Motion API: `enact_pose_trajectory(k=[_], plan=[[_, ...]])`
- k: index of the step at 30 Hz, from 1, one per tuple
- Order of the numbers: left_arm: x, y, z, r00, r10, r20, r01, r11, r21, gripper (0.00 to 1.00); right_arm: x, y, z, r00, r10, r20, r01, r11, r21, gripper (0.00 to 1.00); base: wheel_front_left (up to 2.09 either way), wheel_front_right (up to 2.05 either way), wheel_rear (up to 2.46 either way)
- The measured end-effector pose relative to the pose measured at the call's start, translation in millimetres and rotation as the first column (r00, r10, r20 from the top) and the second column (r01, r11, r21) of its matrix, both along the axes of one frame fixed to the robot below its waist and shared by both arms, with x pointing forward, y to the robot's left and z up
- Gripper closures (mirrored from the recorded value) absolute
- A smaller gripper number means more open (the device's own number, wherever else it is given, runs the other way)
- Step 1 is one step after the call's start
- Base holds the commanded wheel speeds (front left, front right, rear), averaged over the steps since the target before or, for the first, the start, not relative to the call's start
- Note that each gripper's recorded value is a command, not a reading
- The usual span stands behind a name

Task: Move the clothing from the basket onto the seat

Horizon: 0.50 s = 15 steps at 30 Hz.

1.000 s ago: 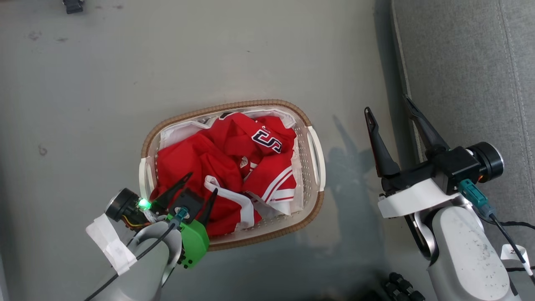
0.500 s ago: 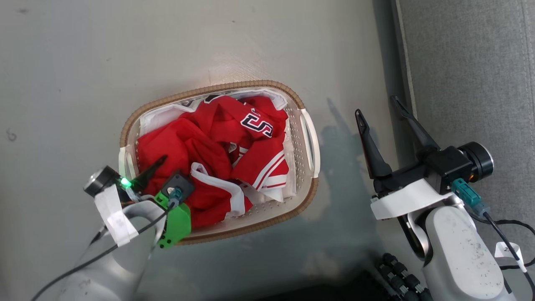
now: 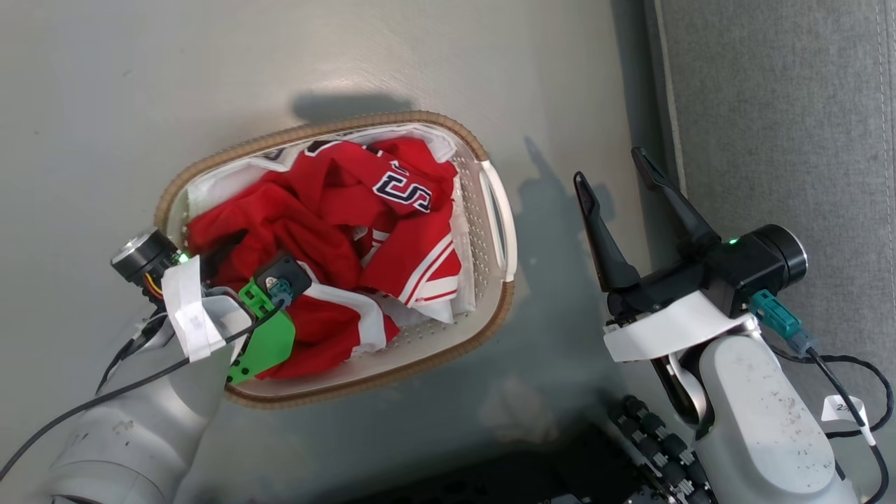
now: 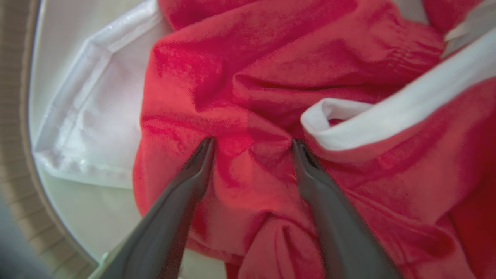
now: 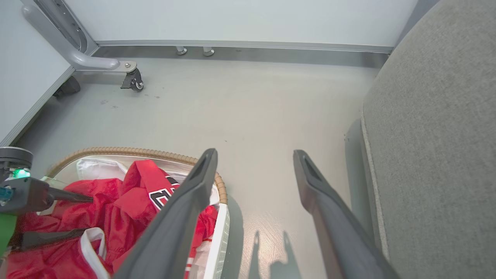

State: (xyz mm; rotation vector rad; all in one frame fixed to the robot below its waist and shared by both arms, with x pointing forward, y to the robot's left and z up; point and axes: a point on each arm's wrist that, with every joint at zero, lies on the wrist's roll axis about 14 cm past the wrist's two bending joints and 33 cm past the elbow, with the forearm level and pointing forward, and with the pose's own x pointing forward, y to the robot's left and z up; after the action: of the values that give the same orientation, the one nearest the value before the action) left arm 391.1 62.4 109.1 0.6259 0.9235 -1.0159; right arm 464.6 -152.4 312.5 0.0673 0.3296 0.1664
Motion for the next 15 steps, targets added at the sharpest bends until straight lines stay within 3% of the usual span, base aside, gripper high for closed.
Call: enact_pose_trajectory(k=[15], plan=[[-16.9,-6.1,-44.6,0.979,-0.174,-0.108,0.181,0.981,0.064,0.00,-5.0,-12.4,-16.4,0.998,-0.047,-0.046,0.048,0.998,0.028,0.00,0.00,0.00,0.00]])
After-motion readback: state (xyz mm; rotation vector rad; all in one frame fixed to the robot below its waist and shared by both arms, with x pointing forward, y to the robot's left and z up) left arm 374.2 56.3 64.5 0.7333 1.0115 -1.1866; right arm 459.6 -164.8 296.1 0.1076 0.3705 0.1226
